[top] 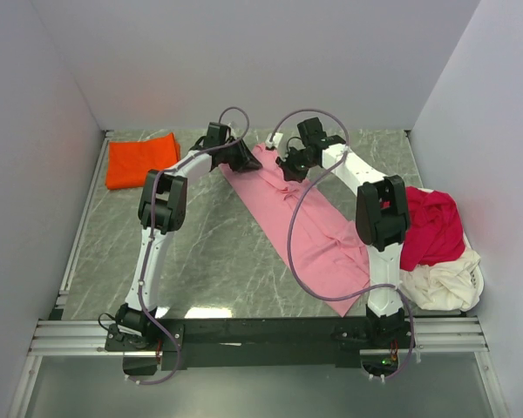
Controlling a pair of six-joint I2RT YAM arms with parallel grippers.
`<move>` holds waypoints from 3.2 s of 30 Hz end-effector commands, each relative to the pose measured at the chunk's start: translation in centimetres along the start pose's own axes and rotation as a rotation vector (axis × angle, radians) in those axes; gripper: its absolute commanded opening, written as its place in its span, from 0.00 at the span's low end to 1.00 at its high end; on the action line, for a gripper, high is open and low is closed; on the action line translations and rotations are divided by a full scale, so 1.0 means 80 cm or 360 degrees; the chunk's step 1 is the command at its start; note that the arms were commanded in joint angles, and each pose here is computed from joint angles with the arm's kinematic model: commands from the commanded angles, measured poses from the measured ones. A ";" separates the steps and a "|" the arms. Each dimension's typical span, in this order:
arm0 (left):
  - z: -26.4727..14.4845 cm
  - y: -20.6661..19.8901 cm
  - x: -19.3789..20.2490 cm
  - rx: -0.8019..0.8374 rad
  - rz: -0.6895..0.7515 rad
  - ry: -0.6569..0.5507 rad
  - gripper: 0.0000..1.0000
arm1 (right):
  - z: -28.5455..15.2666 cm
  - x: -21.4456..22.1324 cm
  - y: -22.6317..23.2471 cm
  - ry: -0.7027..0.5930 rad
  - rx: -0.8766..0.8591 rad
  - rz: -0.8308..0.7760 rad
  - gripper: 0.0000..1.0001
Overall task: Fold and stack the t-shirts
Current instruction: Fold the tshirt
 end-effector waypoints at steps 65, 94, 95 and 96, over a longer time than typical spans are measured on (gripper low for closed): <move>-0.127 0.045 0.017 -0.0804 0.0146 -0.0149 0.32 | -0.165 0.028 0.139 -0.0258 -0.0062 0.0044 0.34; -0.164 0.070 -0.183 -0.0414 0.0085 -0.0629 0.35 | -0.155 0.088 0.153 -0.0045 0.0014 -0.0128 0.38; -0.175 0.055 -0.185 -0.0375 0.0130 -0.0642 0.41 | -0.154 0.094 0.154 -0.0021 -0.0002 -0.0147 0.38; -0.198 0.030 -0.190 -0.0341 0.0186 -0.0679 0.44 | -0.151 0.100 0.157 0.0000 -0.0024 -0.0149 0.38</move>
Point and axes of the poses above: each gripper's point midway between its finger pads, its own z axis out along the fingers, its own y axis along the line the jaws close on, x = y × z, the point moved 8 cm from there along -z, back along the fingers, and after that the axes turned 7 degrees about z, right-handed, at the moved point
